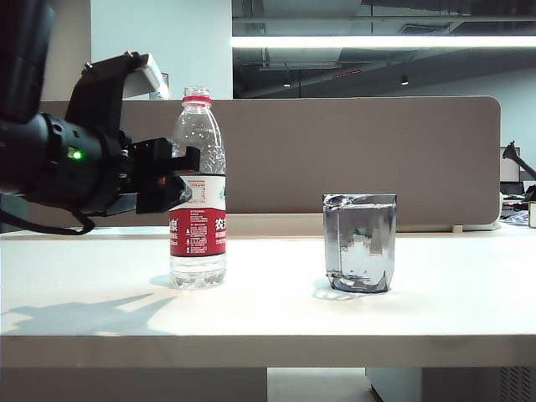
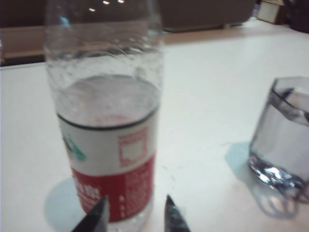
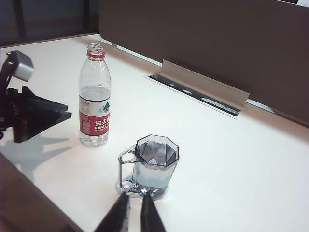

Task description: Pick up the mineral water bottle on the table and pour water into the mug until it's full.

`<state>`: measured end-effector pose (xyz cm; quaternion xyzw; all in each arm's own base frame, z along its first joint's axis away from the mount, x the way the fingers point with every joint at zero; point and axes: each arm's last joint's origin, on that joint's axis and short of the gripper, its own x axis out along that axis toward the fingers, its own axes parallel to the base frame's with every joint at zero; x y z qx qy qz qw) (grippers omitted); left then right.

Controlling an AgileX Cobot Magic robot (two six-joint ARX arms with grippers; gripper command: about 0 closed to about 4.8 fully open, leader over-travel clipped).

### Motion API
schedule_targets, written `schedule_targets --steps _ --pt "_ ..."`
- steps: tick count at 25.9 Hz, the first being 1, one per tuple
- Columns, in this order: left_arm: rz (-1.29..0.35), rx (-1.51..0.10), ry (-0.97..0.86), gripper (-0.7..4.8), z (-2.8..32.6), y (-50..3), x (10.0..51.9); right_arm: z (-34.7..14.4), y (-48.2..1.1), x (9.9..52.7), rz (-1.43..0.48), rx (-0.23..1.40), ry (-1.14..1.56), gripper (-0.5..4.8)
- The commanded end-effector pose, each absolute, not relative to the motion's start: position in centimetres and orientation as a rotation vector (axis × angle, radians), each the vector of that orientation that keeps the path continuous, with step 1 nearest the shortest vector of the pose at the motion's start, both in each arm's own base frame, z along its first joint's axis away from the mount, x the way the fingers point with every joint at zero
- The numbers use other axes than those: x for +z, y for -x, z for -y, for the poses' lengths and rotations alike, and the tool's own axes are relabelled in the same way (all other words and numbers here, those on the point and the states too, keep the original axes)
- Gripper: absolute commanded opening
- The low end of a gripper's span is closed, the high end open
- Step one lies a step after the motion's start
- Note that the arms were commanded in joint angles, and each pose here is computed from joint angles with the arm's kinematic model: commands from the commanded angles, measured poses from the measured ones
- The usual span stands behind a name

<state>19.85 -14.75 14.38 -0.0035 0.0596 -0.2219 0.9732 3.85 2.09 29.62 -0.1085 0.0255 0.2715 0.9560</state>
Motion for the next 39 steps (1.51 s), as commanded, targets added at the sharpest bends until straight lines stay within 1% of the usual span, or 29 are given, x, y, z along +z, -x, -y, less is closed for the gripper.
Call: schedule_targets --steps 1,2,3,6,7,9,13,19,21,23,37,39 --pt "-0.155 -0.519 0.009 0.44 14.5 -19.1 14.0 -2.1 -3.9 29.7 -0.045 0.552 0.218 0.54" --pt "-0.17 -0.54 0.018 0.07 14.4 -18.9 13.8 -2.1 -3.9 29.7 -0.051 0.553 0.219 0.54" --pt "-0.185 -0.557 0.032 -0.06 14.3 -18.7 13.7 -2.1 -3.9 29.5 -0.064 0.554 0.221 0.53" --pt "-0.228 -0.608 0.067 -0.06 13.9 -18.0 13.1 -2.1 -3.8 29.1 -0.109 0.559 0.226 0.46" --pt "-0.246 -0.605 0.085 -0.06 13.8 -17.7 12.8 -2.1 -3.8 29.0 -0.124 0.564 0.228 0.35" --pt "-0.271 -0.605 0.105 -0.06 13.6 -17.3 12.5 -2.1 -3.7 28.7 -0.155 0.566 0.225 -0.08" --pt "-0.297 -0.668 0.114 -0.05 13.5 -16.9 12.2 -2.0 -3.7 28.3 -0.199 0.569 0.23 -0.07" --pt "-0.302 -0.671 0.112 -0.05 13.5 -16.9 12.1 -2.2 -4.1 27.5 -0.224 0.552 0.228 -0.07" --pt "-0.301 -0.672 0.113 -0.05 13.5 -16.9 12.1 -2.0 -4.2 27.5 -0.229 0.473 0.205 -0.07" --pt "-0.301 -0.673 0.112 -0.05 13.5 -16.9 12.1 -1.9 -4.3 27.5 -0.232 0.432 0.198 -0.07" --pt "-0.303 -0.666 0.11 -0.05 13.5 -16.9 12.1 -2.0 -4.5 27.5 -0.239 0.429 0.198 -0.05" --pt "-0.282 -0.608 0.106 -0.05 13.4 -17.0 12.4 -1.9 -4.5 27.5 -0.239 0.43 0.199 -0.05"
